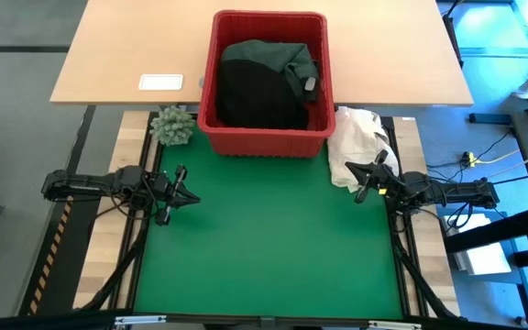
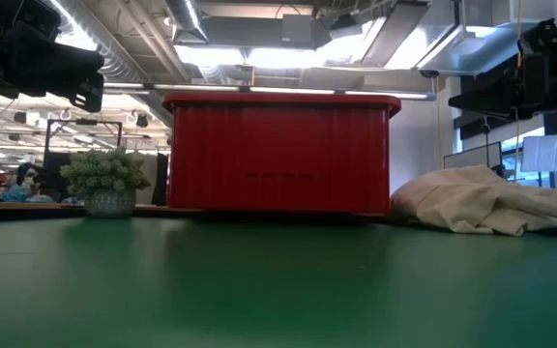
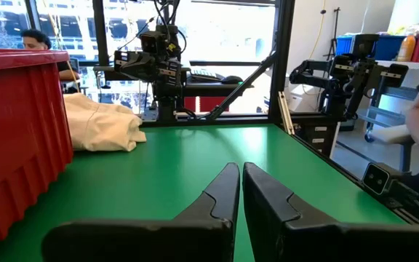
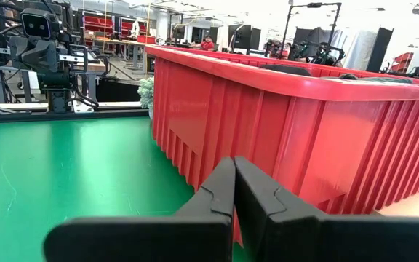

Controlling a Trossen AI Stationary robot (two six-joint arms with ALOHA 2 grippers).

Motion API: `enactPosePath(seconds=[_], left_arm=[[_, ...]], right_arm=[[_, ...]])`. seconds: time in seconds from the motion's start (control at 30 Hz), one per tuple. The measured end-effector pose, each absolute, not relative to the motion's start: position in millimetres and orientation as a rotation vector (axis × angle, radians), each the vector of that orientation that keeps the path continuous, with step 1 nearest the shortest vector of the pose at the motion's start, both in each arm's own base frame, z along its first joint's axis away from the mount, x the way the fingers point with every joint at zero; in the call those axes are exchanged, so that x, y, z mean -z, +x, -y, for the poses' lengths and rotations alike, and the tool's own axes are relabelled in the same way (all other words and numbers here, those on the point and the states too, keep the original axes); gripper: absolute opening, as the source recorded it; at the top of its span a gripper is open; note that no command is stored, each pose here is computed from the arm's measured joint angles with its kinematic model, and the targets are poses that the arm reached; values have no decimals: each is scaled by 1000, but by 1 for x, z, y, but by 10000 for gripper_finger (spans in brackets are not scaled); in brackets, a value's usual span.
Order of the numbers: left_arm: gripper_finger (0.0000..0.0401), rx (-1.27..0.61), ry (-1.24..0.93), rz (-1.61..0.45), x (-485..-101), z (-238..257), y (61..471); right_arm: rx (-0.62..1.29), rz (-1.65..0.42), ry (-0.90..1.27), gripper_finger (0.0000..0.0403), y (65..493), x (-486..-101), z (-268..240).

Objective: Fold laundry

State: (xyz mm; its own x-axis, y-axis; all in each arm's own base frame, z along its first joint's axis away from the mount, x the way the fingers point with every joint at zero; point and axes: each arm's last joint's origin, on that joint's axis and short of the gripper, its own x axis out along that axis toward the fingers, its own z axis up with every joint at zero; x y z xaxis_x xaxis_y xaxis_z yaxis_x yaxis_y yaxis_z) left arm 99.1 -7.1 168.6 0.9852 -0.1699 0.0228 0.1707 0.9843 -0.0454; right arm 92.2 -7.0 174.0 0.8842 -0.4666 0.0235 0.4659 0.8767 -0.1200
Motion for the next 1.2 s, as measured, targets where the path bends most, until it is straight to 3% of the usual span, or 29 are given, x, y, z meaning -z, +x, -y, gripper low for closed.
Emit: enactPosePath(seconds=[1.2], left_arm=[[18,171,-10,90,-175,7,99]], right_arm=[[486,-6,-124,5,92,-174,7]])
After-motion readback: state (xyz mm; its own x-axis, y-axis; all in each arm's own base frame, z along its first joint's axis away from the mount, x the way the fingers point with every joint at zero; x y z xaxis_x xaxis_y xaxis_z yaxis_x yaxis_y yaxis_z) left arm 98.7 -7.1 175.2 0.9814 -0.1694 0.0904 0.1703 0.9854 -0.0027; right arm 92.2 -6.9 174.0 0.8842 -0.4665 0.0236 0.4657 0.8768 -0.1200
